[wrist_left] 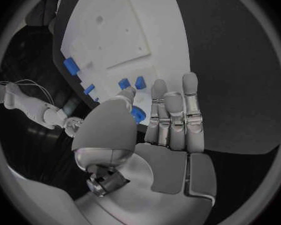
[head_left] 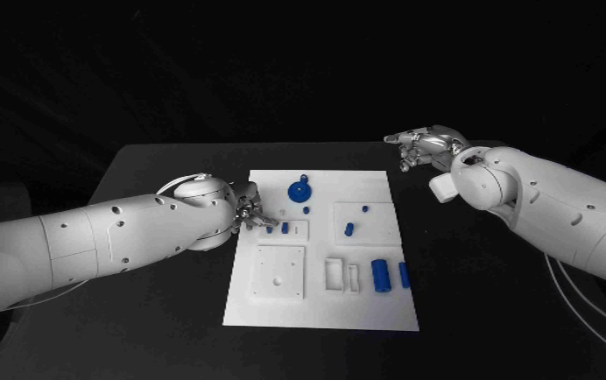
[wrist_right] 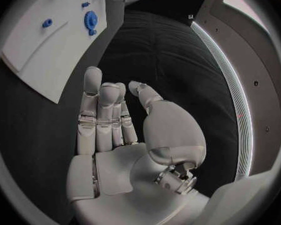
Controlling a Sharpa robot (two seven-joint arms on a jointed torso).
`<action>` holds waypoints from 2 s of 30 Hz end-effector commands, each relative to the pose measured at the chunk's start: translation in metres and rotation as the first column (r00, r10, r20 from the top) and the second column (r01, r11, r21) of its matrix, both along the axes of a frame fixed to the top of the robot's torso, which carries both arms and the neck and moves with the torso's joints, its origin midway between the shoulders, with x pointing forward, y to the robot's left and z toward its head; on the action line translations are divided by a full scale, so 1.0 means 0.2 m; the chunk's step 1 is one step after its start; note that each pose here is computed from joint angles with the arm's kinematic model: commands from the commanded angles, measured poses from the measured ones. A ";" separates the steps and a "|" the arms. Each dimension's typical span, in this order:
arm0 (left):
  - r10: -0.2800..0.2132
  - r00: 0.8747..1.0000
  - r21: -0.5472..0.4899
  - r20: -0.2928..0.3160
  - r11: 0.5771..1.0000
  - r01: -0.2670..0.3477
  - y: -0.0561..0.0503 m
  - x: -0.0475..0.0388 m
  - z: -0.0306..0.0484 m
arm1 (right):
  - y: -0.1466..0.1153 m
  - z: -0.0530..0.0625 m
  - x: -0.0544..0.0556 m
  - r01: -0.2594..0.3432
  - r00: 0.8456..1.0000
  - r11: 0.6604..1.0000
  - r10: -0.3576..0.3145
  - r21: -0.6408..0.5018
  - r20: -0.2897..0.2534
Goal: Assemble the parts on the task board
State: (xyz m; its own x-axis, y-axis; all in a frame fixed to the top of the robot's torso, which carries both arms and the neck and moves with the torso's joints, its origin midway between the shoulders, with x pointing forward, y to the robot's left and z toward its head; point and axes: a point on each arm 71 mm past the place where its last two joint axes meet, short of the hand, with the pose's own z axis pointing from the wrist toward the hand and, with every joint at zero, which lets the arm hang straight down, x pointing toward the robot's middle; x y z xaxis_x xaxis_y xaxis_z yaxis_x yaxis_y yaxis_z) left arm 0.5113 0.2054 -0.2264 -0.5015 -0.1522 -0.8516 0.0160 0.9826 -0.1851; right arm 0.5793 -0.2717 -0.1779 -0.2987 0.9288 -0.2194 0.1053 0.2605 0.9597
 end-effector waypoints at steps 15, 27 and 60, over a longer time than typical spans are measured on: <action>0.043 0.999 -0.077 0.033 0.996 -0.040 0.00 0.020 0.029 | 0.01 -0.01 0.00 -0.015 1.000 1.000 0.015 0.010 -0.003; -0.134 0.948 -0.269 0.290 0.939 0.215 -0.10 0.016 0.152 | 0.00 0.00 0.00 -0.008 1.000 1.000 0.008 0.011 0.002; -0.473 0.780 0.040 0.410 0.864 0.502 -0.36 0.060 0.147 | 0.06 0.02 -0.01 -0.009 0.999 0.999 0.008 0.031 0.038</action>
